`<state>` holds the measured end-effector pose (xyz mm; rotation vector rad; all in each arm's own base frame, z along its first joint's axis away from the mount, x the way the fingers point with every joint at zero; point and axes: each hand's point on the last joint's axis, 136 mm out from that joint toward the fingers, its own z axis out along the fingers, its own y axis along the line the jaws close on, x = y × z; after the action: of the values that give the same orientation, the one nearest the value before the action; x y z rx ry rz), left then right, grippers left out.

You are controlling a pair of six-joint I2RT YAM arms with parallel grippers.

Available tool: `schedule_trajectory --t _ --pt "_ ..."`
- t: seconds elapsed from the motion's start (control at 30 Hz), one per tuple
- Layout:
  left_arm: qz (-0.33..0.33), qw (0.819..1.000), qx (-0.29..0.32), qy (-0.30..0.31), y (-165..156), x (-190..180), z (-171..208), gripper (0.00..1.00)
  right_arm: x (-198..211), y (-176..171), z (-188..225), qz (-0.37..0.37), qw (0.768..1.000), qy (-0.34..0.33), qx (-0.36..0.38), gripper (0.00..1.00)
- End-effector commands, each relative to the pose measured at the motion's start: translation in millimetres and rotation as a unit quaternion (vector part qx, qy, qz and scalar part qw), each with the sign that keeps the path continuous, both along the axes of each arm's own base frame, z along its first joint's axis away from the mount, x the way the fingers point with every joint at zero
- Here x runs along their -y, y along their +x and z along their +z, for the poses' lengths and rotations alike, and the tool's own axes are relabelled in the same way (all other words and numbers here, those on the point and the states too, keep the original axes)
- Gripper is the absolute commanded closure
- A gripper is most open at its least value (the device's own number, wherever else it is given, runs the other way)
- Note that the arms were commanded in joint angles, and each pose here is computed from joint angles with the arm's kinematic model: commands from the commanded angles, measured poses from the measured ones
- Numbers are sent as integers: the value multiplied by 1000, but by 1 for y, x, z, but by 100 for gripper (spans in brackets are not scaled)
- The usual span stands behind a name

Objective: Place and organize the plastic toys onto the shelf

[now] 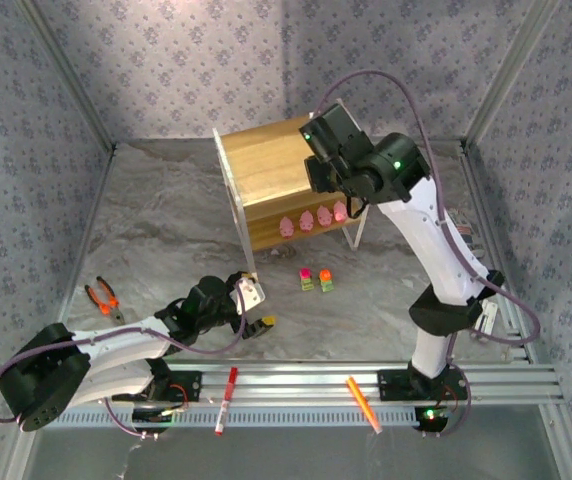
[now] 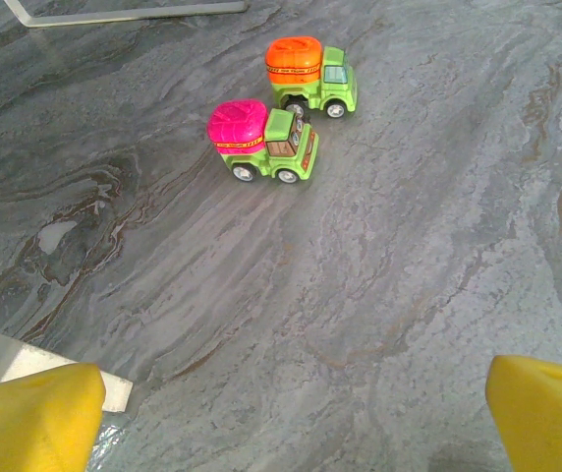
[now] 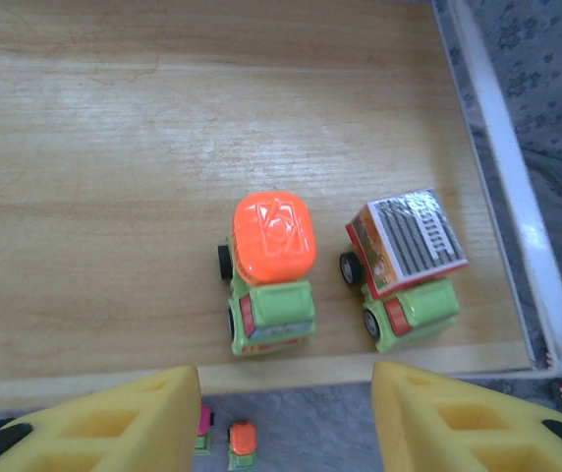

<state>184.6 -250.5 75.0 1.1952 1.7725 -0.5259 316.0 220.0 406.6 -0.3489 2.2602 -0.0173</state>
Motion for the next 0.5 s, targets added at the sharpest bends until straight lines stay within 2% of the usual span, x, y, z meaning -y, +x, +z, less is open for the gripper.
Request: schedule_trajectory --t 0.0,0.47 --pt "-10 1000 17 -7 1 5 8 0 19 -19 18 -11 1000 -8 25 49" --pt "-9 1000 11 -3 1 5 6 0 29 -71 12 -15 998 4 63 48"
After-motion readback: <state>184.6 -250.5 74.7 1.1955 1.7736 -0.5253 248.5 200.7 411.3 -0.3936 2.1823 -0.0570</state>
